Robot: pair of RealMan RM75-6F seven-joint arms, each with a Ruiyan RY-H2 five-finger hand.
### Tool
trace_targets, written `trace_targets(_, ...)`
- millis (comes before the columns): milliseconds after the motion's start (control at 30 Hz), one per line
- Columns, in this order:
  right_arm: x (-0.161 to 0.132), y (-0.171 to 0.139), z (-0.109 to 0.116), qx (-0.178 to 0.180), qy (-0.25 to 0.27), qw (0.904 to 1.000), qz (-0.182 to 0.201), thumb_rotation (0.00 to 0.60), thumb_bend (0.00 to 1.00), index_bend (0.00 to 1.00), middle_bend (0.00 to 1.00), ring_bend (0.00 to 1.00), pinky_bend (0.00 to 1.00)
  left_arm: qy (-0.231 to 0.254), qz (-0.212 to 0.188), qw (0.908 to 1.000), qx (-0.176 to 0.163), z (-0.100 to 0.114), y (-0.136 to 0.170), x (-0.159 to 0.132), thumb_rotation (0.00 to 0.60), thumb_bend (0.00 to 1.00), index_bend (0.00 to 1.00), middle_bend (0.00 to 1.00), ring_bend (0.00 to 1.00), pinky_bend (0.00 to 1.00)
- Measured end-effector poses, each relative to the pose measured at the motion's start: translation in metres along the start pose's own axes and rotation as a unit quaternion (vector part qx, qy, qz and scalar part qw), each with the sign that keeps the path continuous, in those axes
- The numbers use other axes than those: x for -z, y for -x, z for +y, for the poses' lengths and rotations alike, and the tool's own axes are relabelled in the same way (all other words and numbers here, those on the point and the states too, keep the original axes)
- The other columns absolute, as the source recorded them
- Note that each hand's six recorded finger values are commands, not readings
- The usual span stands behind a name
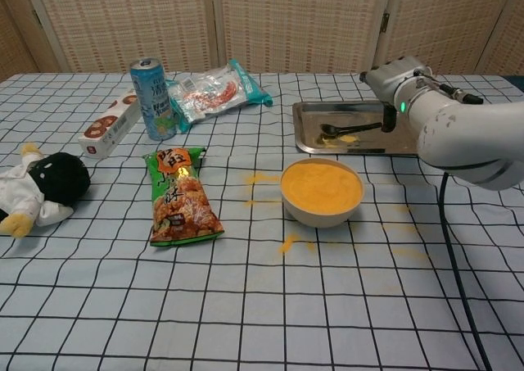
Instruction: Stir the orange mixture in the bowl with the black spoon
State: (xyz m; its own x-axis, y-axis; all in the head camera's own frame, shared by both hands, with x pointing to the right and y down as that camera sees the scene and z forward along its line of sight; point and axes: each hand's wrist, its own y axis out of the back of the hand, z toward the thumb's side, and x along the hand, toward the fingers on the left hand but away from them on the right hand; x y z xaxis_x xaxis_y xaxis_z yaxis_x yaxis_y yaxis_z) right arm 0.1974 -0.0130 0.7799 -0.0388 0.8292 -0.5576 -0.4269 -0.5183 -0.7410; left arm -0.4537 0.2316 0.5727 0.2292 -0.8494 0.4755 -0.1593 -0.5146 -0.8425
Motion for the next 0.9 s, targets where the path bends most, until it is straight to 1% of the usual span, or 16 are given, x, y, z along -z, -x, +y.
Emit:
trace_targets(100, 0.005, -0.01, 0.006, 0.019, 0.02, 0.9996, 0.01, 0.6, 0.16, 0.0, 0.0, 0.0, 0.01, -0.004, -0.001, 1.0, -0.002, 0.0, 0.001, -0.001, 0.6, 0.49, 0.0, 0.0, 0.0, 0.2)
trace_targets(200, 0.008, -0.031, 0.012, 0.038, 0.046, 0.9976, 0.033, 0.6, 0.16, 0.0, 0.0, 0.0, 0.01, -0.008, 0.001, 1.0, -0.005, 0.0, 0.001, -0.001, 0.6, 0.49, 0.0, 0.0, 0.0, 0.2)
trace_targets(300, 0.015, -0.067, 0.017, 0.054, 0.083, 0.993, 0.064, 0.6, 0.16, 0.0, 0.0, 0.0, 0.0, -0.013, 0.003, 0.9999, -0.01, 0.001, 0.002, -0.001, 0.6, 0.49, 0.0, 0.0, 0.0, 0.2)
trace_targets(333, 0.022, -0.085, 0.017, 0.059, 0.098, 0.9906, 0.075, 0.6, 0.16, 0.0, 0.0, 0.0, 0.0, -0.015, 0.003, 0.9998, -0.013, 0.001, 0.002, -0.002, 0.6, 0.49, 0.0, 0.0, 0.0, 0.2)
trace_targets(400, 0.04, -0.115, 0.014, 0.065, 0.121, 0.9871, 0.083, 0.6, 0.16, 0.0, 0.0, 0.0, 0.0, -0.02, 0.004, 0.9996, -0.022, 0.003, 0.003, -0.003, 0.6, 0.49, 0.0, 0.0, 0.0, 0.2)
trace_targets(433, 0.057, -0.136, 0.009, 0.069, 0.134, 0.9852, 0.081, 0.6, 0.16, 0.0, 0.0, 0.0, 0.0, -0.023, 0.005, 0.9994, -0.026, 0.004, 0.003, -0.003, 0.6, 0.49, 0.0, 0.0, 0.0, 0.2)
trace_targets(500, 0.084, -0.169, 0.001, 0.075, 0.156, 0.9822, 0.071, 0.6, 0.16, 0.0, 0.0, 0.0, 0.0, -0.028, 0.006, 0.999, -0.034, 0.004, 0.003, -0.005, 0.6, 0.49, 0.0, 0.0, 0.0, 0.2)
trace_targets(533, 0.096, -0.189, -0.003, 0.079, 0.175, 0.9792, 0.064, 0.6, 0.16, 0.0, 0.0, 0.0, 0.0, -0.031, 0.007, 0.9988, -0.036, 0.004, 0.004, -0.005, 0.6, 0.49, 0.0, 0.0, 0.0, 0.2)
trace_targets(633, 0.113, -0.222, -0.012, 0.086, 0.223, 0.9696, 0.054, 0.6, 0.16, 0.0, 0.0, 0.0, 0.0, -0.04, 0.009, 0.9983, -0.042, 0.003, 0.004, -0.008, 0.6, 0.49, 0.0, 0.0, 0.0, 0.2)
trace_targets(700, 0.125, -0.235, -0.019, 0.095, 0.239, 0.9656, 0.041, 0.6, 0.16, 0.0, 0.0, 0.0, 0.0, -0.046, 0.013, 0.9978, -0.045, 0.002, 0.004, -0.008, 0.6, 0.49, 0.0, 0.0, 0.0, 0.2)
trace_targets(767, 0.147, -0.248, -0.033, 0.107, 0.237, 0.9655, 0.02, 0.6, 0.17, 0.0, 0.0, 0.0, 0.0, -0.049, 0.016, 0.9975, -0.047, 0.001, 0.002, -0.009, 0.6, 0.49, 0.0, 0.0, 0.0, 0.2)
trace_targets(833, 0.17, -0.257, -0.044, 0.121, 0.218, 0.9684, 0.002, 0.6, 0.17, 0.0, 0.0, 0.0, 0.0, -0.052, 0.017, 0.9972, -0.051, 0.001, 0.0, -0.01, 0.6, 0.49, 0.0, 0.0, 0.0, 0.2)
trace_targets(900, 0.187, -0.264, -0.05, 0.135, 0.205, 0.9694, -0.007, 0.6, 0.17, 0.0, 0.0, 0.0, 0.0, -0.054, 0.015, 0.997, -0.054, 0.0, -0.003, -0.012, 0.6, 0.49, 0.0, 0.0, 0.0, 0.2)
